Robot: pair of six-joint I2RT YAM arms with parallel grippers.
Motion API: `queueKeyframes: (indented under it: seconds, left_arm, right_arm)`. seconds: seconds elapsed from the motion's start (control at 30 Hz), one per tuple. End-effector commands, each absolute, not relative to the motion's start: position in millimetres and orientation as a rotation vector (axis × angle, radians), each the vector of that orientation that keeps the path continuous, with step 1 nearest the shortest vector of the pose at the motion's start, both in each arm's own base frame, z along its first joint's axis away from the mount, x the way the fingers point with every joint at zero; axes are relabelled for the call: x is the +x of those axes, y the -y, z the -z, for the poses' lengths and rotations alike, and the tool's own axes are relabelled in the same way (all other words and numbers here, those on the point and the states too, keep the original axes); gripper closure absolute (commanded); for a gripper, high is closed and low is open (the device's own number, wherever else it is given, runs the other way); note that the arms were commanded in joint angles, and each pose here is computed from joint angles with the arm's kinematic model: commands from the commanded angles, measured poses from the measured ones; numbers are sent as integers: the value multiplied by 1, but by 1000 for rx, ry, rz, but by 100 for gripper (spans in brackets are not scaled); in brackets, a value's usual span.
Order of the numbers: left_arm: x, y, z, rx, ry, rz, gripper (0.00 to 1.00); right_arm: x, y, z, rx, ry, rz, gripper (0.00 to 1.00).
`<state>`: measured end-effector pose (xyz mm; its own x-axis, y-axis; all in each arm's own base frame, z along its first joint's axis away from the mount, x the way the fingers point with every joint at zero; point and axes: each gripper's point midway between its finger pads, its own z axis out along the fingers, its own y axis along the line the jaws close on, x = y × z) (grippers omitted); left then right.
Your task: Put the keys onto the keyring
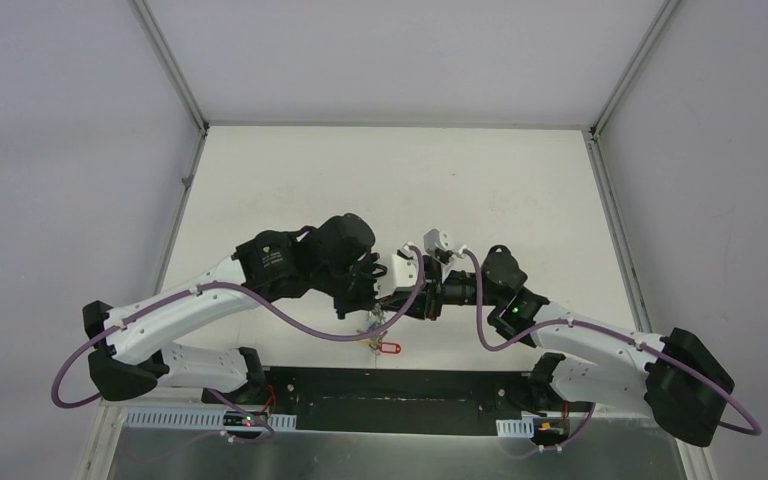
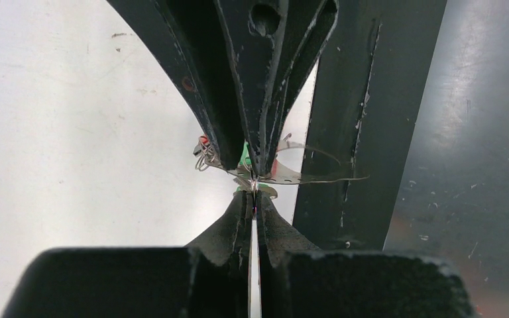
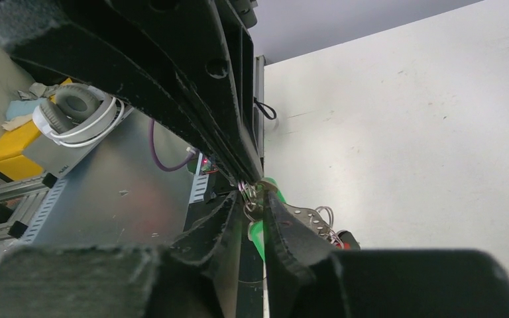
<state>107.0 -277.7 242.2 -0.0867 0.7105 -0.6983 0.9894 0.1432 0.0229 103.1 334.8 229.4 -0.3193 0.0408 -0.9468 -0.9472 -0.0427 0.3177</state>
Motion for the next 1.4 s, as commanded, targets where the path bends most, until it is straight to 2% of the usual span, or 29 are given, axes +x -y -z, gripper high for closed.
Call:
queueKeyframes:
  seconds: [0.0,0.07,0.13,0.23,0.37,0.53,0.57,0.63,0.73,0.8,0.87,1.03,1.37]
  left_arm:
    - [107,296,-272,1543,-1722,724,100]
    - [109,294,-272,1536,-1725,713,100]
    - [109,293,-272,1532,-1724,710,100]
    - [106,293,-274,1532,-1713,728,100]
    - [104,295,-275,1539,-1700,743,100]
    - [103,295,-277,1543,-1682,753,100]
    - [102,295,-280,1543,-1668,761,96]
    - [101,293,-286,1517,-1640,771,79]
    - [101,288,-294,1439,-1595,792,61]
    - [102,285,-302,1342,-1575,825,51]
    - [101,283,-308,1266,-1550,862,47]
    - [94,279,-310,1194,-1548,958,45]
    - [89,292,-294,1217,-1585,1243,50]
  right_arm:
    - [99,-339,-252,-1040,-1290,-1513,75]
    - [98,-338,-253,-1039,-1279,-1513,69]
    - [98,-336,-252,-1036,-1277,-1506,68]
    - [98,-335,-250,-1037,-1285,-1497,77]
    - [98,-335,-248,-1046,-1290,-1496,100]
    - [98,-336,-249,-1048,-1286,-1494,100]
    - [98,-335,-250,-1047,-1283,-1492,100]
    - [97,-334,-250,-1050,-1277,-1490,100]
    - [96,-333,-252,-1055,-1267,-1486,100]
    - [95,-331,-253,-1059,-1260,-1479,100]
    - [94,-329,-252,-1067,-1260,-1471,100]
    - [91,-323,-247,-1075,-1277,-1453,100]
    - [90,-313,-244,-1072,-1290,-1410,100]
